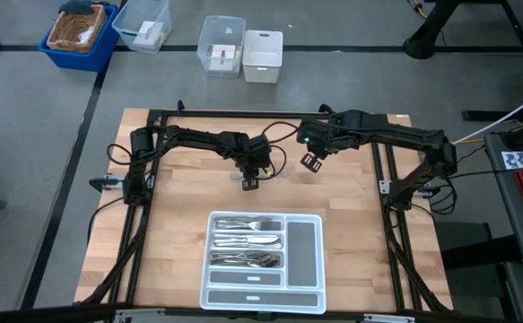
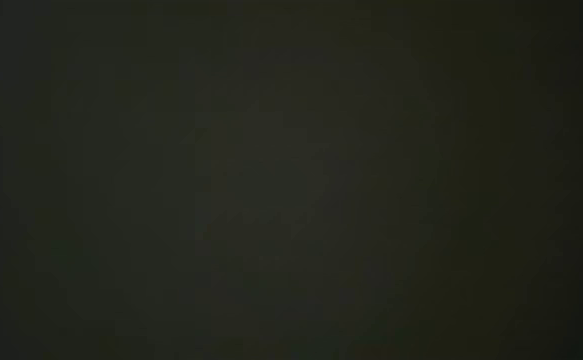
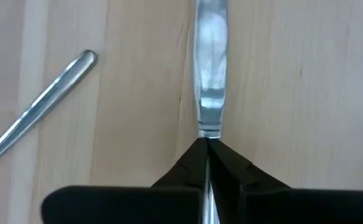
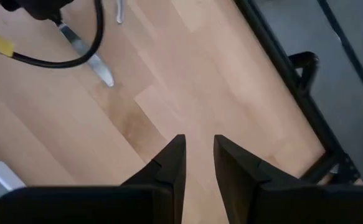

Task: Sort silverware
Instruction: Put the silver knife into the middle section of the white silverware tray

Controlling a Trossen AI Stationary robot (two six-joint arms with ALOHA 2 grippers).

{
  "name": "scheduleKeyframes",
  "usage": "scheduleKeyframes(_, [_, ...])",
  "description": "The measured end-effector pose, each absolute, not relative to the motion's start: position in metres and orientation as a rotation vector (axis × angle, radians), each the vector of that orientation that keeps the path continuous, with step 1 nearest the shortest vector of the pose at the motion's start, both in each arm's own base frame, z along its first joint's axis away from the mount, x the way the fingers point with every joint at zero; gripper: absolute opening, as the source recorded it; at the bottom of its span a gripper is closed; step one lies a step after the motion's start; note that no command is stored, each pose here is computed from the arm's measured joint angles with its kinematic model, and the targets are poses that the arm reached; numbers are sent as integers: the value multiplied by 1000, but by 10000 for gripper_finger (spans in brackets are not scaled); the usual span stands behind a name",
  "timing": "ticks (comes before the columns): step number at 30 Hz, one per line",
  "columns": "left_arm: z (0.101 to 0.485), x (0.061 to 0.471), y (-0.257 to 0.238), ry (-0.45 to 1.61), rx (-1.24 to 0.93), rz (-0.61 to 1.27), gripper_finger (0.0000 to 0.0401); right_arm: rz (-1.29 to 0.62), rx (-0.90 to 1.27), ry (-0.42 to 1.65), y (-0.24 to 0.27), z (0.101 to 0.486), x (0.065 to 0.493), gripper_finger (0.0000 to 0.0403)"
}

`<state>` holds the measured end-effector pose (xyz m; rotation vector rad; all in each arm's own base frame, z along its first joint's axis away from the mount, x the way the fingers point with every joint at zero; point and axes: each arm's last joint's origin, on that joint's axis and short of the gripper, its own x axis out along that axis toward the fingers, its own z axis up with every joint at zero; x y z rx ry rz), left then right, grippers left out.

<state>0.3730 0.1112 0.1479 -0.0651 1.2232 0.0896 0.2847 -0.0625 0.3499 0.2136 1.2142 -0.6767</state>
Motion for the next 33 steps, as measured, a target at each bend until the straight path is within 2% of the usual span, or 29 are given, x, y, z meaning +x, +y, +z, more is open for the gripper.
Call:
scheduleKeyframes(4, [150,374,111,1213,-64,90,0,-690,203,1209,-62,354,279,83])
scheduleKeyframes(11, [151,375,112,1201,-40,77,15,-691,200,1222,-62,354,277,83])
scheduleKeyframes(20, [143,376,112,1221,11,35,78,-690,200,1223,-62,354,277,83])
scheduleKeyframes(24, [136,378,111,1239,7,31,92,-690,199,1225,-62,354,277,83])
scheduleKeyframes(28, [132,377,111,1259,2,27,84,-687,195,1226,-62,354,277,83])
scheduleKeyframes(33, [130,374,111,1308,-4,16,44,-687,195,1226,-62,354,277,83])
